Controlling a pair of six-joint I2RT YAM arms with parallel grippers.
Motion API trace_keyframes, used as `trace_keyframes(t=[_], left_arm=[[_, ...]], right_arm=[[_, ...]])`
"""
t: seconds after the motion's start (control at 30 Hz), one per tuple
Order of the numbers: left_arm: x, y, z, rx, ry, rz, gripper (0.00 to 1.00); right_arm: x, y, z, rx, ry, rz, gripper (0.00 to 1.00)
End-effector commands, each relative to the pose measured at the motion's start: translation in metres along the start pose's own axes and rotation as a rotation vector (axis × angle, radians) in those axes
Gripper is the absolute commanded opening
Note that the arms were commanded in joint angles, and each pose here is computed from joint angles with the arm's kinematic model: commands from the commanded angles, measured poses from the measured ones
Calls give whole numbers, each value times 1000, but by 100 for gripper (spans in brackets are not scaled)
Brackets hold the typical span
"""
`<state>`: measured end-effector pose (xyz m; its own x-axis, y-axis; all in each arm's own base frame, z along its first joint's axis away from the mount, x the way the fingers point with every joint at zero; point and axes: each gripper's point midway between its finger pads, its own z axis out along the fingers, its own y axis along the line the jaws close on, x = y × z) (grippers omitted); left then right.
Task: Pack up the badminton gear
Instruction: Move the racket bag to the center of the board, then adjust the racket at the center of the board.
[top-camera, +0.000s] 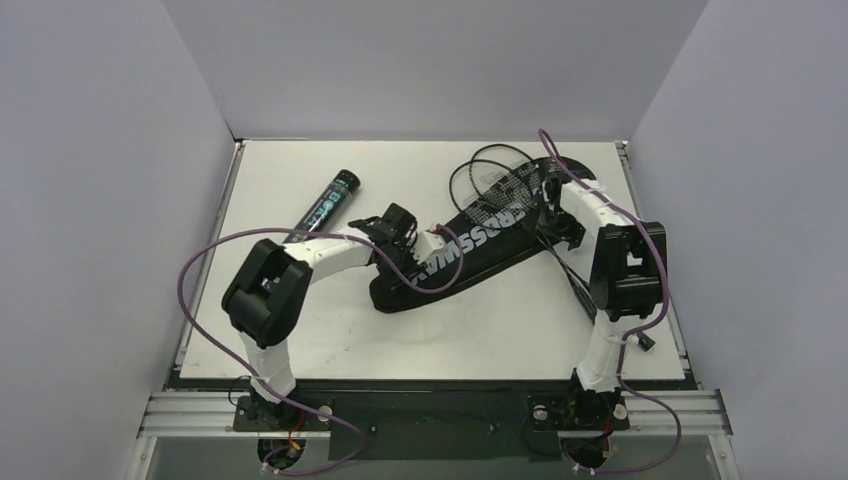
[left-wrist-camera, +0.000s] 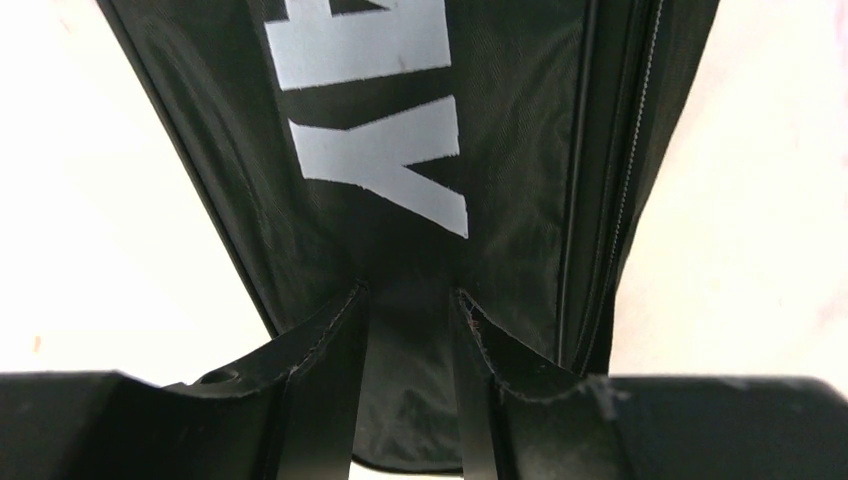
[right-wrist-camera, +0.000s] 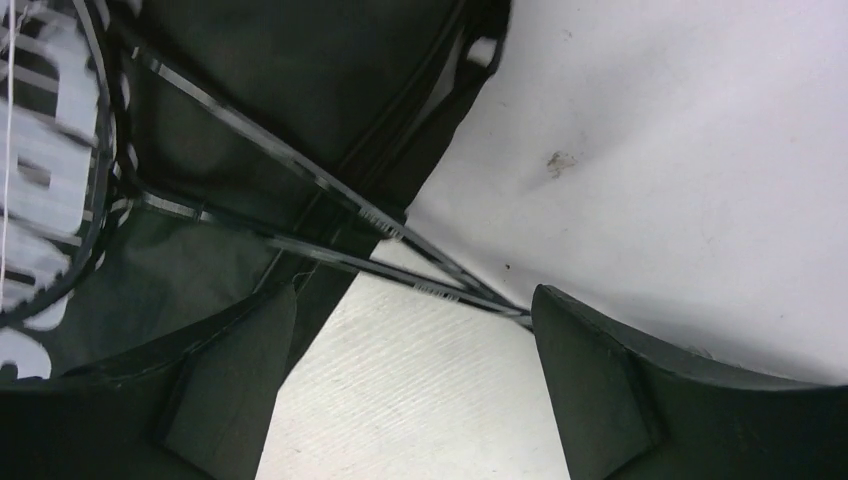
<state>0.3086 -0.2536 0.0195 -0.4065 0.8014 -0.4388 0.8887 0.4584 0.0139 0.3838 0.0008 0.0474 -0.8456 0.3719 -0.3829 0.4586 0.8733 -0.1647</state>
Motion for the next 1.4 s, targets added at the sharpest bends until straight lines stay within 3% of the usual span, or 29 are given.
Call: trace_keyframes(t=[0.0,0.27,0.4,0.6,0.97,1.37], left_arm=[[40,-18,-31,33,89,4,44],[56,-18,-69,14,76,-36,51],[38,-12,-84,-5,28,-60,67],[-14,-10,-104,-19,-100,-66,74],[-42,-31,-39,17,-39,22,74],[-64,-25,-4,38,-22,31,74]], right_arm=[[-10,-10,2,45,-11,-7,82],[-3,-6,11,22,21,-14,78],[13,4,12,-41,41,-12,77],[25,13,10,-165,74,62,73],[6,-7,-20,-191,-71,118,75],[36,13,-33,-190,-62,-267,79]])
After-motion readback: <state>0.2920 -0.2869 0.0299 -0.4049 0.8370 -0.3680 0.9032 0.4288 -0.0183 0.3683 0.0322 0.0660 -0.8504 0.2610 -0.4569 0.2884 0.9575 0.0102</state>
